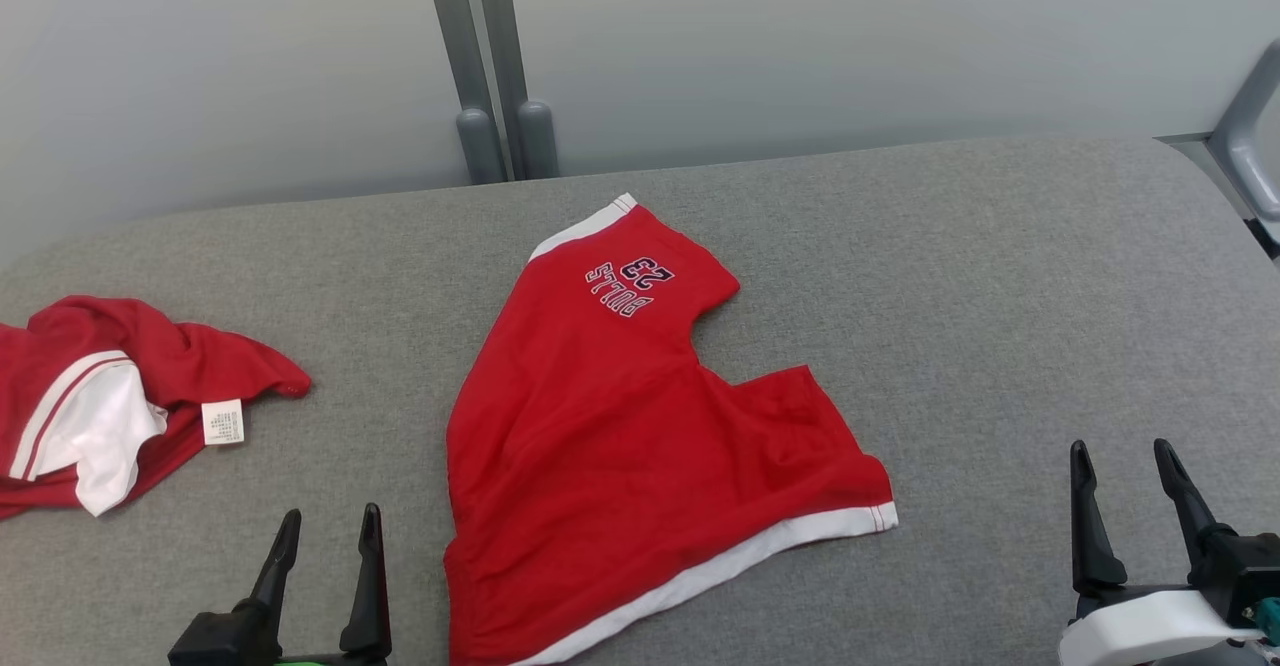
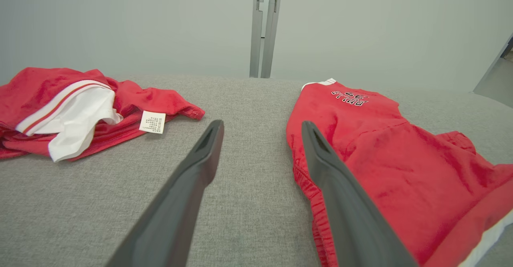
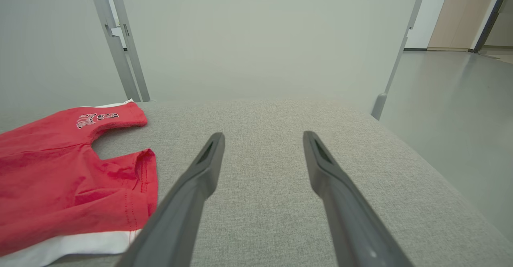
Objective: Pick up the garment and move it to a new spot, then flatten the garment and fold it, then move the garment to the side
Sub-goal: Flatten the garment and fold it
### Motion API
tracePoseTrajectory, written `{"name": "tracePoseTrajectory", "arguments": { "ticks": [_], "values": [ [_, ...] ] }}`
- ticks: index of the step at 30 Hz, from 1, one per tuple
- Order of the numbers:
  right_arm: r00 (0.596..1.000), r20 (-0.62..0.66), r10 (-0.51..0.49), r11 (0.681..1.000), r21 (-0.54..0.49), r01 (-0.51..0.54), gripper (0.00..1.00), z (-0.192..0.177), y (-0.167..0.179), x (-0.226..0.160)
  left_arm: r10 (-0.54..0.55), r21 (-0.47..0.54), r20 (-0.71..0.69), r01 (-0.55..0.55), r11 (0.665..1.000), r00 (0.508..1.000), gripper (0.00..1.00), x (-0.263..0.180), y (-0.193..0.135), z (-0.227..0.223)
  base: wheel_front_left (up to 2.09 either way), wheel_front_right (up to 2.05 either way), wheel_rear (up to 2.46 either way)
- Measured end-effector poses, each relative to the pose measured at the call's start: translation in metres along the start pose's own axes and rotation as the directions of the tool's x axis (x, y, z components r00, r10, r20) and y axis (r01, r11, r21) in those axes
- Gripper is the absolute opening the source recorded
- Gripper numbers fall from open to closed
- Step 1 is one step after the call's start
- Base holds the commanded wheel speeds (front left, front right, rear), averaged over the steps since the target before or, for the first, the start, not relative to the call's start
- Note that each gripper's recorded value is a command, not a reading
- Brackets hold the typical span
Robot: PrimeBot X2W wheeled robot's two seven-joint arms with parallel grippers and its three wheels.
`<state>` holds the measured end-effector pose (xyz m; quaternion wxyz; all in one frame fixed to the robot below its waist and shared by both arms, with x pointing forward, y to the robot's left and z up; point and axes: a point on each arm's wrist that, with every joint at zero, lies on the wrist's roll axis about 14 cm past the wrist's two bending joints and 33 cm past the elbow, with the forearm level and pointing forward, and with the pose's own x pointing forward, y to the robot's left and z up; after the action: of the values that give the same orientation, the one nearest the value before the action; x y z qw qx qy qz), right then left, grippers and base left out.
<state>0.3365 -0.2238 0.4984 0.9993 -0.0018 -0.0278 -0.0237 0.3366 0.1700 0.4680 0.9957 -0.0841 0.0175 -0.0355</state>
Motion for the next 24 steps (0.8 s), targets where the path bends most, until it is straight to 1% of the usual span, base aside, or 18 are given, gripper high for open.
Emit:
{"name": "tracePoseTrajectory", "arguments": {
  "ticks": [5,8,10,11,13,16,19,24],
  "values": [
    [0.999,0.016,0.028,1.0,-0.005,-0.028,1.0,0.005,0.006,0.004,0.012,-0.04,-0.023,-0.012,0.999,1.0,1.0,-0.002,0.002,-0.008,0.0,0.0,0.0],
    [0.995,0.013,0.094,0.996,0.004,-0.094,1.0,0.004,0.024,0.006,0.001,-0.056,-0.077,-0.005,0.998,0.997,1.0,-0.006,-0.003,-0.024,0.0,0.0,0.0],
    [0.984,-0.048,0.173,0.985,0.027,-0.172,1.0,-0.015,0.044,0.001,-0.015,-0.065,-0.148,0.005,0.998,0.989,1.0,-0.01,-0.007,-0.037,0.0,0.0,0.0],
    [0.973,-0.085,0.213,0.977,0.026,-0.212,1.0,-0.026,0.053,-0.002,-0.032,-0.052,-0.197,0.022,0.998,0.98,1.0,-0.011,-0.008,-0.044,0.0,0.0,0.0],
    [0.954,-0.151,0.259,0.966,0.025,-0.258,1.0,-0.044,0.059,-0.002,-0.071,-0.036,-0.295,0.063,0.997,0.953,1.0,-0.015,-0.016,-0.057,0.0,0.0,0.0],
    [0.921,-0.236,0.311,0.949,0.024,-0.314,1.0,-0.064,0.068,0.005,-0.115,-0.065,-0.388,0.098,0.993,0.914,1.0,-0.017,-0.027,-0.067,0.0,0.0,0.0],
    [0.888,-0.296,0.352,0.933,0.036,-0.358,1.0,-0.078,0.078,0.009,-0.122,-0.078,-0.454,0.097,0.992,0.882,1.0,-0.021,-0.03,-0.074,0.0,0.0,0.0],
    [0.839,-0.351,0.416,0.905,0.073,-0.418,1.0,-0.093,0.098,0.011,-0.129,-0.104,-0.552,0.085,0.991,0.824,1.0,-0.037,-0.035,-0.086,0.0,0.0,0.0]
  ]
}}
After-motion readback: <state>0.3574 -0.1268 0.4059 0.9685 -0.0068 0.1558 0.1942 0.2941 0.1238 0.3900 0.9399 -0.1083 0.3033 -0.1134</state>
